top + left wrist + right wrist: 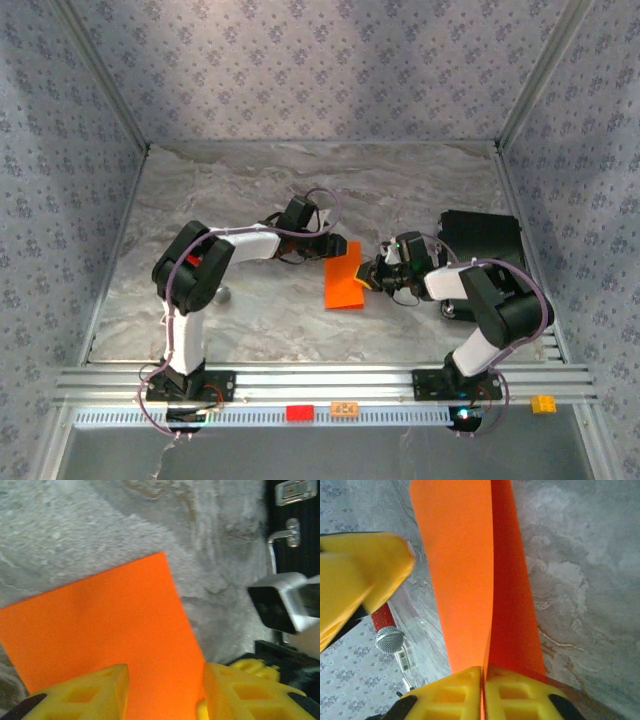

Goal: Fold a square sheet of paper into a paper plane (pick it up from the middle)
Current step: Fold the triangle a second time at the center of the table.

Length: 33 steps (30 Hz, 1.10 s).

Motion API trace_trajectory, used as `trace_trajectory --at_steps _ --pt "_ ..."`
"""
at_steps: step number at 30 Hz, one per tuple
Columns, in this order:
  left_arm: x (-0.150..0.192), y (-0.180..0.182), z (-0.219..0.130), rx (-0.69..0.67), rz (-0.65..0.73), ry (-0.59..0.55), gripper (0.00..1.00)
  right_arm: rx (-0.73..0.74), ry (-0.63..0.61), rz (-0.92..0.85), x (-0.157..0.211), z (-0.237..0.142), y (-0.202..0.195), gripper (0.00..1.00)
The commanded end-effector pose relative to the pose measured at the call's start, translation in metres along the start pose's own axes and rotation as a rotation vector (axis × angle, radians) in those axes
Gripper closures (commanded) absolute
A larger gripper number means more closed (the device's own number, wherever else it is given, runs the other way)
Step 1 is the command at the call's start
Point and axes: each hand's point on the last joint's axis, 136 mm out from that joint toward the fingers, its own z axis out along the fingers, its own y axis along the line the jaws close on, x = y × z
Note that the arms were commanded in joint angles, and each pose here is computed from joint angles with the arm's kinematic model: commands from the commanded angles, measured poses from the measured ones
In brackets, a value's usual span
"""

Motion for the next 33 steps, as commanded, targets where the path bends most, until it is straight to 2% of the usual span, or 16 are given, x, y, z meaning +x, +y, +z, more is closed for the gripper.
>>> trace_trajectory --at_steps 1,11,14,17,22,33 --pt "0.003 -0.022 -0.02 0.011 0.079 -0.019 0.56 0.013 0.019 -0.015 -0.001 0.002 0.0 0.84" --pt "0.051 -0.035 -0.039 -0.077 0.279 0.005 0.54 0.016 0.014 -0.017 0.0 0.0 0.001 0.89" --pt "0.061 -0.031 -0.04 -0.103 0.294 0.004 0.54 0.026 0.025 -0.023 0.002 0.002 0.001 0.86" --pt "0.065 -0.028 -0.042 -0.112 0.288 -0.006 0.54 0.038 0.043 -0.034 0.003 0.004 -0.001 0.8" --pt "0.063 -0.026 -0.046 -0.133 0.291 -0.024 0.54 0.081 0.058 -0.028 0.005 0.006 -0.009 0.87" --pt "0.064 -0.027 -0.048 -0.152 0.318 -0.03 0.54 0.148 0.054 -0.041 0.01 0.009 -0.014 0.88"
